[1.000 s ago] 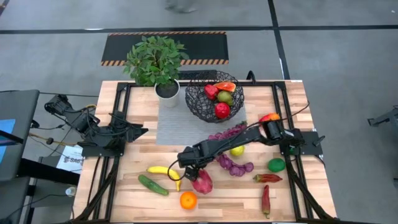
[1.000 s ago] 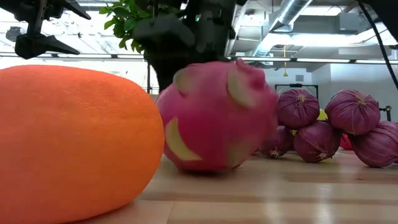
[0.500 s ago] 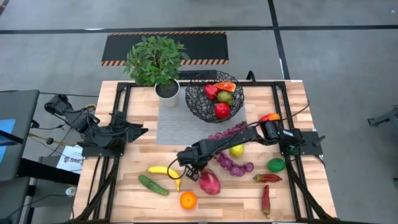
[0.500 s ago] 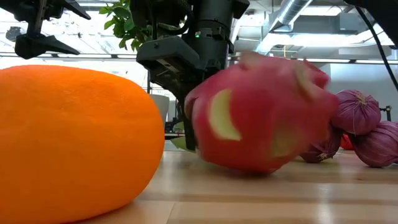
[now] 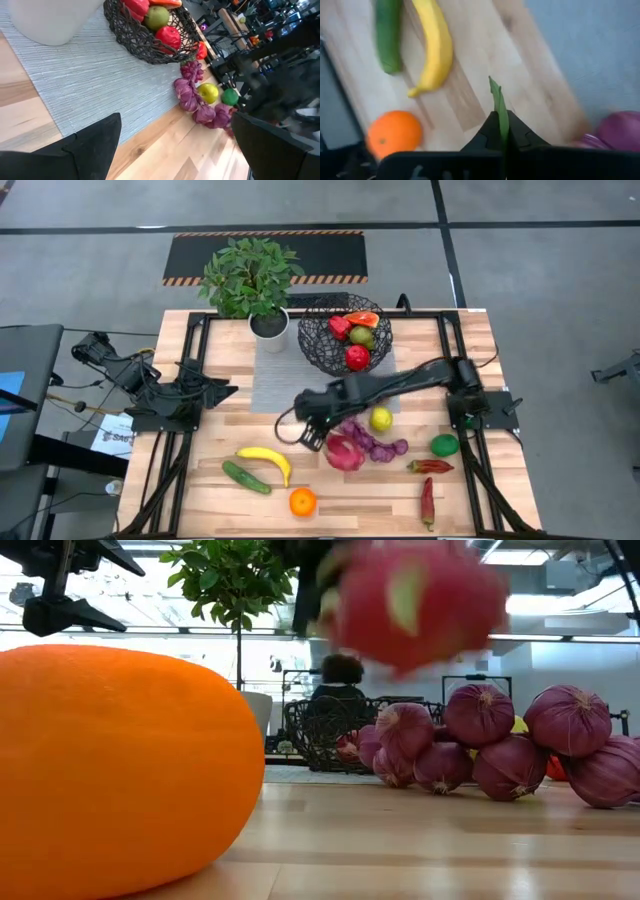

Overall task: Build produce basket
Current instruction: Put the red dragonfruit into the black wire basket

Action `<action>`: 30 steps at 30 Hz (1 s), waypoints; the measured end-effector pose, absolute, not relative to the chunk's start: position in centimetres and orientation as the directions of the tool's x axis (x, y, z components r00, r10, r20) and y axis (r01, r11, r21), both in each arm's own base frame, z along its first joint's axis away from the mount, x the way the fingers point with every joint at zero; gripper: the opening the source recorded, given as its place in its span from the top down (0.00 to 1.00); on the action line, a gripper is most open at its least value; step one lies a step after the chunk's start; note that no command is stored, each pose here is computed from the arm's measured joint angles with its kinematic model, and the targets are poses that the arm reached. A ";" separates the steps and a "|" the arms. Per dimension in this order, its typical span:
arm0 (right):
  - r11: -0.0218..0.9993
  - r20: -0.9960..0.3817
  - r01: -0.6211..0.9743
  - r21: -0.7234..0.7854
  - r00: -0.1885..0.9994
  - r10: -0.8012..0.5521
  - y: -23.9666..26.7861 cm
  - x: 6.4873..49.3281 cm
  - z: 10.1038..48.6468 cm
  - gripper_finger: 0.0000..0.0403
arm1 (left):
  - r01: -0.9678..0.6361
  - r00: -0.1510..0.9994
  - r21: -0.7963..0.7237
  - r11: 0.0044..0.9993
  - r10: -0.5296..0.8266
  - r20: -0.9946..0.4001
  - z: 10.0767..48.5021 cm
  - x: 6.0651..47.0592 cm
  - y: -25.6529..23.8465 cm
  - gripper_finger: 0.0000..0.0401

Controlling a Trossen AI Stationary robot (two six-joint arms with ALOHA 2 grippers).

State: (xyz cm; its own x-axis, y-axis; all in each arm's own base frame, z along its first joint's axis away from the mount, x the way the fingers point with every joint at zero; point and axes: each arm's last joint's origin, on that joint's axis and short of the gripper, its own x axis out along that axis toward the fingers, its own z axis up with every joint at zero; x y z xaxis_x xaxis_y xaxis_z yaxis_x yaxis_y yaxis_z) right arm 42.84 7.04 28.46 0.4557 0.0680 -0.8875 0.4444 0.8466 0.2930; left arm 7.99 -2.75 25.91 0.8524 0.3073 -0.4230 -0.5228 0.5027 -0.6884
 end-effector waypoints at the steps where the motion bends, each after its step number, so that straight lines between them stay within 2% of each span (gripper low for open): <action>1: 0.844 -0.875 0.448 0.295 0.481 0.051 6.6 42.3 29.7 0.99 | -0.523 0.852 -0.689 0.502 0.308 -0.422 25.9 8.0 -2.7 0.09; 8: 0.813 -0.740 0.502 0.294 0.658 -0.138 1.9 37.7 37.9 0.99 | -0.526 0.851 -0.685 0.504 0.313 -0.422 25.9 8.0 -2.7 0.09; 14: 0.759 -0.679 0.596 0.261 0.673 -0.295 -5.1 34.9 40.9 1.00 | -0.526 0.850 -0.688 0.500 0.316 -0.421 25.9 8.0 -2.7 0.09; 20: 0.747 -0.709 0.645 0.163 0.603 -0.366 -11.0 35.1 39.4 1.00 | -0.530 0.848 -0.693 0.489 0.337 -0.410 25.9 8.0 -2.7 0.09; 30: 0.748 -0.803 0.649 0.139 0.516 -0.298 -19.4 38.8 31.0 1.00 | -0.539 0.838 -0.693 0.479 0.388 -0.383 26.0 7.9 -2.5 0.09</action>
